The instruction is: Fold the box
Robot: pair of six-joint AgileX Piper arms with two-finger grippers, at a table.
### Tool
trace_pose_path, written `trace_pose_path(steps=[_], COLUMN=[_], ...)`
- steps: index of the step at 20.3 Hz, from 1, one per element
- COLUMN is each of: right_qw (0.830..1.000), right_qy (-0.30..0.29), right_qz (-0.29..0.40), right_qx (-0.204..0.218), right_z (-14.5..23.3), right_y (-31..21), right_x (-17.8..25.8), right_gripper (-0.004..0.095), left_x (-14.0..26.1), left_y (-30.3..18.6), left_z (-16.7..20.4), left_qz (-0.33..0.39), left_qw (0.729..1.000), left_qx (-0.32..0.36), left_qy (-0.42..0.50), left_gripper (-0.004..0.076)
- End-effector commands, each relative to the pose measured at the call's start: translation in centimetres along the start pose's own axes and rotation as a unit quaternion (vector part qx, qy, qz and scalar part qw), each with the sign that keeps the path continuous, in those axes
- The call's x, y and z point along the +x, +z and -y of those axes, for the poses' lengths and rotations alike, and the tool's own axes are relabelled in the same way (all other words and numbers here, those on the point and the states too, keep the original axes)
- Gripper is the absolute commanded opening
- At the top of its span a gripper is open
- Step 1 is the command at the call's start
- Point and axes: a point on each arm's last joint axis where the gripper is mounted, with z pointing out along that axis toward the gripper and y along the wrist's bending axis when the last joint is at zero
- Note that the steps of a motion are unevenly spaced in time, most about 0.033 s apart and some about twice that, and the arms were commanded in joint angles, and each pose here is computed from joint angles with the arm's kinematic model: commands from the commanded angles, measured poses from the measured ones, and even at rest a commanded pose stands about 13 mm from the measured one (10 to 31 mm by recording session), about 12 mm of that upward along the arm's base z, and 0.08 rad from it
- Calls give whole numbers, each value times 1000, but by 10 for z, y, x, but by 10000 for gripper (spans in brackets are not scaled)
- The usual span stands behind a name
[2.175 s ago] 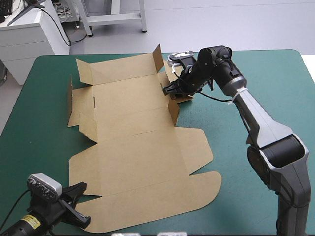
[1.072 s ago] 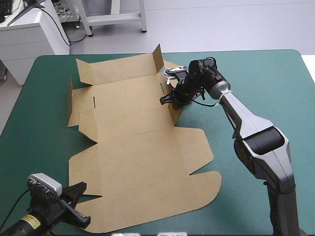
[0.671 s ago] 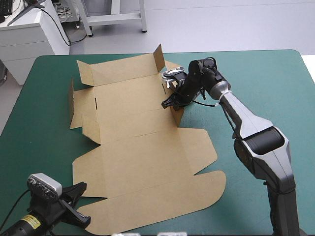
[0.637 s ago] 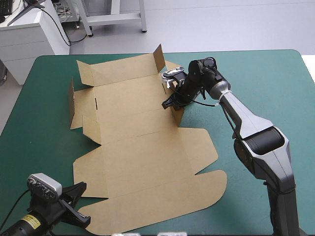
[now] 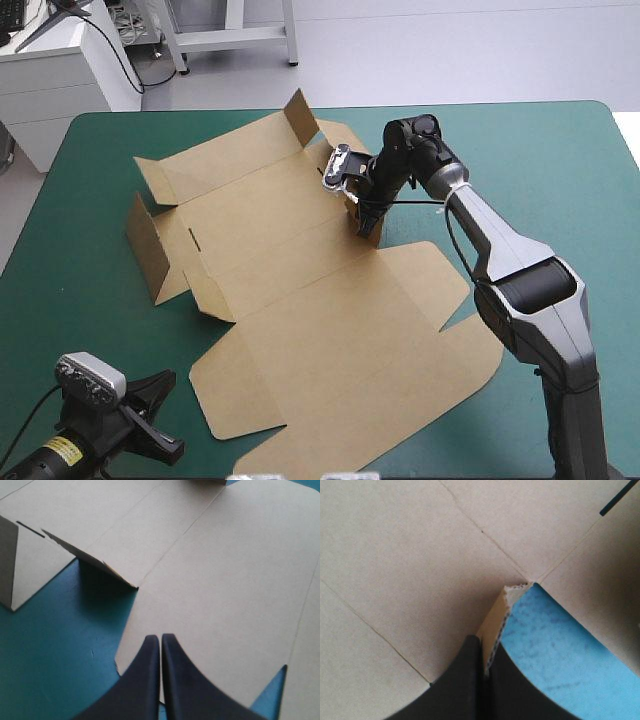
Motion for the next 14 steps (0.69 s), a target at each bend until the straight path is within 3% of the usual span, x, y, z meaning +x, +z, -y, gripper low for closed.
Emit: trace_pose_path(steps=[1,6,9,14], right_qw=[994,986,981,981], right_qy=[-60,-99,-163,-167], right_qz=[82,133,105,102], right_qx=[27,5,15,14], right_z=[-5,-24,-45,-49], right_y=[-52,-62,-55,-54], right_x=[-23,-49,-66,-70], right_gripper=[-17,-18,-18,-20], left_x=[-12,-12,-12,-12], left_y=[-3,-3,-3,-3], left_z=[0,0,0,0], left_qz=[38,38,38,38], left_qw=[999,999,999,999], left_qx=[-3,-1,-1,-1], left_qy=[-11,-13,-14,-14], left_gripper=[-8,-8,-8,-8])
